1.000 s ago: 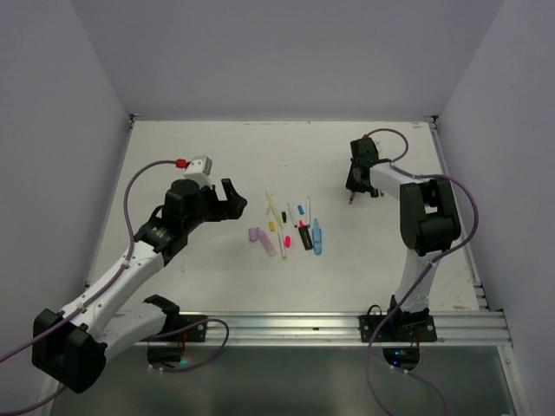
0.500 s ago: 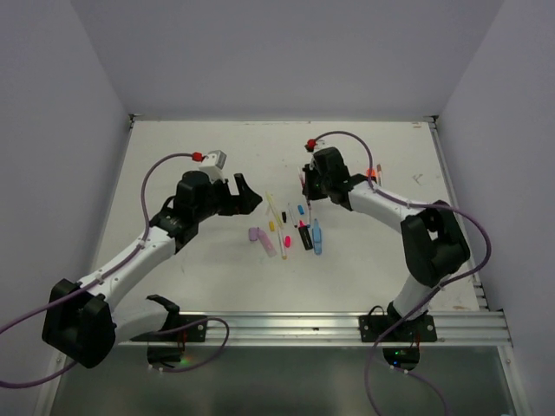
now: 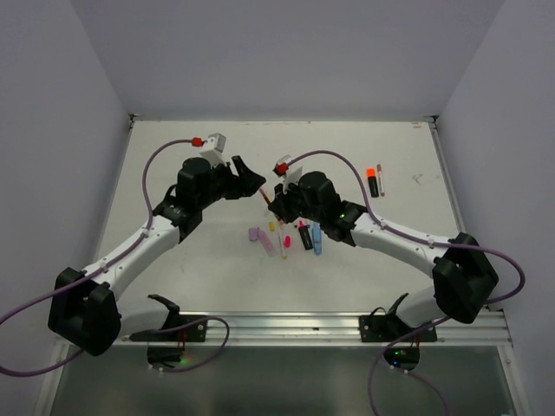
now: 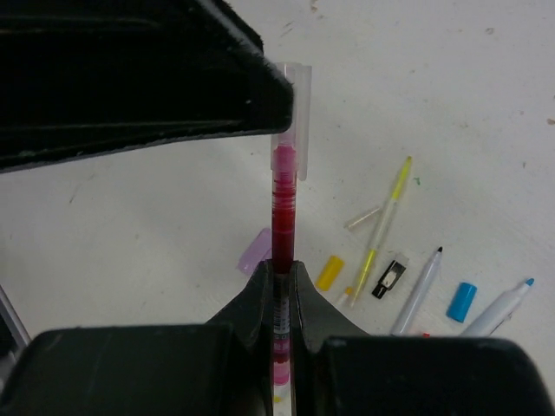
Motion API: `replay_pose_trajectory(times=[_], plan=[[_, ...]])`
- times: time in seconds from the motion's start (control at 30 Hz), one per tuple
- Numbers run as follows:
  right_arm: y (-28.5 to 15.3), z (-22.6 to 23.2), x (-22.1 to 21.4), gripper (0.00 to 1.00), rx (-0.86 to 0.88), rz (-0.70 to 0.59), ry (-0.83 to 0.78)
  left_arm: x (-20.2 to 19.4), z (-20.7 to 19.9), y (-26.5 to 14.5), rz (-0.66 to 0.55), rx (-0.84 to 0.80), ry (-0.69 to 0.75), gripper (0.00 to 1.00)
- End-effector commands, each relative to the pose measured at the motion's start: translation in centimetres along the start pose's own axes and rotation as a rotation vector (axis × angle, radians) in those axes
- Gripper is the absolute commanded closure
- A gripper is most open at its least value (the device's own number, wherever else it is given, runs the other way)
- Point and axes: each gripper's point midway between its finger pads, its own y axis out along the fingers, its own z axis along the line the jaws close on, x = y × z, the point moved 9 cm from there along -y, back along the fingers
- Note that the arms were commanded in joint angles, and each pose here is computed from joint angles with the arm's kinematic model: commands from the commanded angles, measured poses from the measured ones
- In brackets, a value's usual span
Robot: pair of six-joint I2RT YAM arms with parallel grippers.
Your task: Open the pen caps
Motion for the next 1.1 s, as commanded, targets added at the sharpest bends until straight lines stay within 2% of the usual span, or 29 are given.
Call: replay_pose_trajectory(times=[0.0, 0.17, 0.33, 0.47, 0.6, 0.63, 0.67, 0.77, 0.8, 0.83, 0.9, 0.93, 1.03, 1.07], plan=[[-0.6, 1.3, 1.8, 1.0, 0.044, -0.111, -0.041, 1.9, -1.3, 0.3, -0.075, -0.021, -0.026, 0.31], [-0.5, 2.0, 1.7, 1.0, 0.057, -0.122, -0.051, 1.8, -1.4, 0.6, -0.079, 0.029, -0.046, 0.43], [-0.4, 2.4, 1.8, 1.0, 0.056, -0.135, -0.054, 1.1, -1.4, 1.1, -0.052, 0.074, -0.061, 0.47], [-0.4, 2.4, 1.8, 1.0, 0.035, -0.142, -0.049, 0.6, -1.6, 1.2, -0.041, 0.084, -0.061, 0.61], [-0.3, 2.2, 1.8, 1.0, 0.021, -0.144, -0.04, 0.2, -1.7, 1.3, -0.031, 0.094, -0.062, 0.64], [-0.4, 2.2, 1.9, 1.0, 0.004, -0.152, -0.038, 0.1, -1.7, 1.3, -0.031, 0.098, -0.061, 0.69], [-0.5, 2.1, 1.8, 1.0, -0.002, -0.156, -0.032, 0.0, -1.6, 1.3, -0.029, 0.1, -0.061, 0.82], [-0.5, 2.1, 2.1, 1.0, -0.006, -0.178, -0.021, -0.3, -1.5, 1.3, -0.022, 0.104, -0.061, 1.0], [-0.5, 2.2, 2.1, 0.99, -0.003, -0.182, -0.018, -0.3, -1.6, 1.3, -0.021, 0.101, -0.061, 1.0], [-0.5, 2.3, 2.1, 0.91, 0.003, -0.182, -0.017, -0.3, -1.7, 1.2, -0.027, 0.096, -0.059, 1.0], [-0.3, 2.5, 2.3, 0.8, 0.019, -0.179, -0.011, -0.4, -1.7, 1.1, -0.031, 0.089, -0.056, 1.0], [-0.2, 2.4, 2.3, 0.69, 0.023, -0.183, -0.007, -0.1, -1.9, 0.8, -0.047, 0.077, -0.055, 1.0], [0.3, 2.6, 2.5, 0.52, 0.03, -0.2, 0.014, -0.2, -2.0, 0.5, -0.053, 0.062, -0.054, 1.0], [0.5, 2.6, 2.6, 0.5, 0.03, -0.205, 0.014, -0.2, -2.0, 0.4, -0.054, 0.056, -0.052, 1.0]])
